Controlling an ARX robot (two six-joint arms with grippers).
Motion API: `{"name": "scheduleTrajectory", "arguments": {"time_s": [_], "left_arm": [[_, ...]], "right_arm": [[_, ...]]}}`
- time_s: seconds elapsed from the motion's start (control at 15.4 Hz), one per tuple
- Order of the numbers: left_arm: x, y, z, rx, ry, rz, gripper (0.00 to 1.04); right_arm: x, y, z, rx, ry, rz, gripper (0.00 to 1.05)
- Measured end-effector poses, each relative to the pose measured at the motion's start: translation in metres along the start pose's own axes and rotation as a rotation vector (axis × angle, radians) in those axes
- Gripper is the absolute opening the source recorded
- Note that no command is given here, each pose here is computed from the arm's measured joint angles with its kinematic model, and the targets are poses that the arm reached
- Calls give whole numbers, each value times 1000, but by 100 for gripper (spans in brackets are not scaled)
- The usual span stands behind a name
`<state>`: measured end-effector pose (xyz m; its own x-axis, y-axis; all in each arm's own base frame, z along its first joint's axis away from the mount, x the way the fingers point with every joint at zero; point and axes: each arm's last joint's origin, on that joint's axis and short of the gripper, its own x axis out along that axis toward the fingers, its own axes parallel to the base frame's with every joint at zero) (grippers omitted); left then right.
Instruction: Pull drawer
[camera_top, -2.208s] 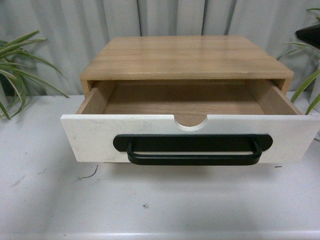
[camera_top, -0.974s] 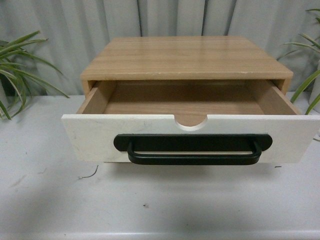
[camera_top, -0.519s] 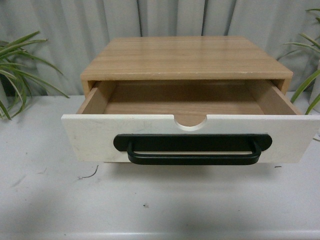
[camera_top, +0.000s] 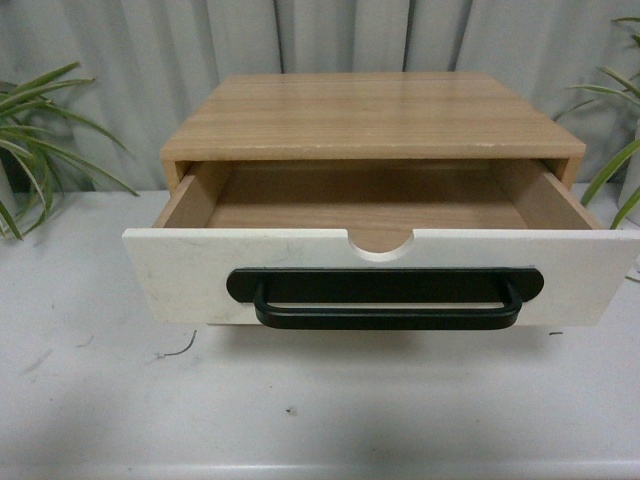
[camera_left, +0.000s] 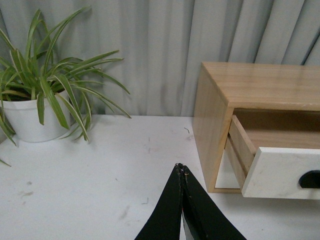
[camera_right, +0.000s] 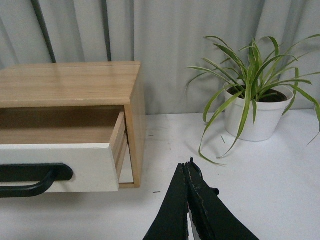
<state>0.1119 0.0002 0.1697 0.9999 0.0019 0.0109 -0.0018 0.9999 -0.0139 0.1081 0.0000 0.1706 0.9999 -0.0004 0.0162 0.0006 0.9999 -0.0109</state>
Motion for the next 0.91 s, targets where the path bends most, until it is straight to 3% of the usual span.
{"name": "scheduleTrajectory", "arguments": {"time_s": [0.13, 0.26, 0.39, 0.84, 0.91], "left_arm": [[-2, 0, 0, 0, 4, 0, 2], [-3, 0, 0, 0, 2, 0, 2], [-10, 0, -6, 0, 48, 1, 2], [-14, 0, -4, 0, 13, 0, 2], [-14, 0, -4, 0, 13, -1, 15]], "right_arm": [[-6, 0, -6, 0, 59, 3, 2], [-11, 0, -1, 1, -11, 0, 2], [-11, 0, -3, 0, 14, 0, 2], [-11, 0, -3, 1, 10, 0, 2], [-11, 0, -3, 0, 10, 0, 10]]}}
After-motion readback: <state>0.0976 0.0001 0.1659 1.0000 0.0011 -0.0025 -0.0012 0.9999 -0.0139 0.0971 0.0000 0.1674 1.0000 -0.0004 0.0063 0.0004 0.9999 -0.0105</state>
